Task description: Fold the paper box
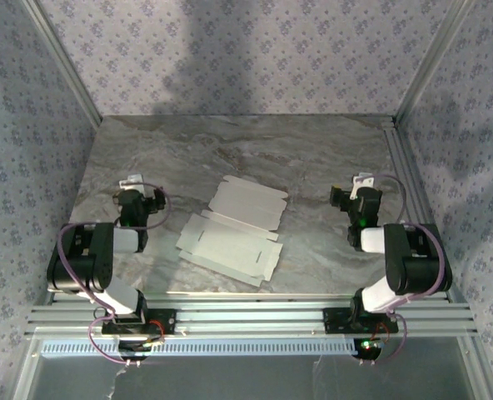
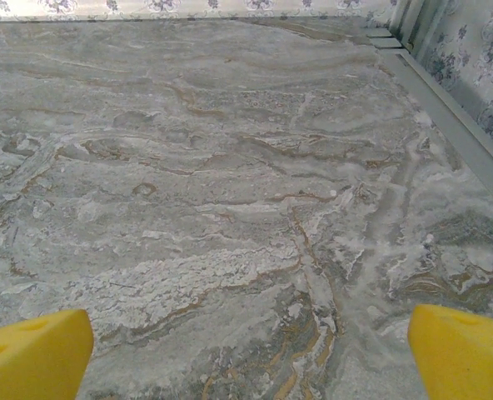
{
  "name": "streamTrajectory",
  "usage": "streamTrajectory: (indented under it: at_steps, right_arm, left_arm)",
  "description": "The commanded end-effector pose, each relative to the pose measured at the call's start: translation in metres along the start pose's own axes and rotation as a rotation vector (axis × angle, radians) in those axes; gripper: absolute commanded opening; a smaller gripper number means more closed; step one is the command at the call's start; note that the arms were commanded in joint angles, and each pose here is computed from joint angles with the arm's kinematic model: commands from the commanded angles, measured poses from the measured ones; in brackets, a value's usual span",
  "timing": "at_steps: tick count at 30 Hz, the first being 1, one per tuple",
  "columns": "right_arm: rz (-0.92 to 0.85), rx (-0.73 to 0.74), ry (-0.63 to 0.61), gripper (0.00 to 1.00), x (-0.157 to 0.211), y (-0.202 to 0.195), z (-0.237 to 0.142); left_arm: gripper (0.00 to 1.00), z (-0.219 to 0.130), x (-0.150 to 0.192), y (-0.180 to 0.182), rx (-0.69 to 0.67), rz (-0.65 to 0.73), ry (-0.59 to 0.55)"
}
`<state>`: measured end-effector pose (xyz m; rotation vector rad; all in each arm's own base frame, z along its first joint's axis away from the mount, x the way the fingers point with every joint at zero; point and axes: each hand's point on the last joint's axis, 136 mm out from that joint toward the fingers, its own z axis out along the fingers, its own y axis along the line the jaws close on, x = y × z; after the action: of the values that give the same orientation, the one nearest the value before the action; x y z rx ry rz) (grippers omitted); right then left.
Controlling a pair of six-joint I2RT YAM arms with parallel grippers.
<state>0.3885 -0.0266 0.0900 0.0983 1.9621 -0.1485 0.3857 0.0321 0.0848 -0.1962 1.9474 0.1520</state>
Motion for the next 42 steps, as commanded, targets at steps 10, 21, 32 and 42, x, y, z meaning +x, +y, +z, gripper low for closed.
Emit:
streamTrajectory:
  at_steps: [10, 21, 32, 42]
  right_arm:
    - [0.713, 0.143, 0.257, 0.91, -0.122, -0.016, -0.115]
    - [0.114, -0.59, 0.723, 0.59, -0.024, 0.212, -0.203]
    - [0.159, -0.597, 0.997, 0.6, 0.049, 0.211, -0.204]
    - [0.426, -0.601, 1.068, 0.6, 0.066, 0.194, -0.192]
  left_arm:
    - [1.0, -0.073, -0.093, 0.024, -0.197, -0.713, 0.193]
    - [0.63, -0.193, 0.04, -0.088, 0.096, -0.663, 1.013]
    - [0.57, -0.226, 0.1, -0.118, 0.272, -1.023, 1.137]
    - [0.46, -0.203, 0.11, -0.139, 0.3, -1.137, 1.114]
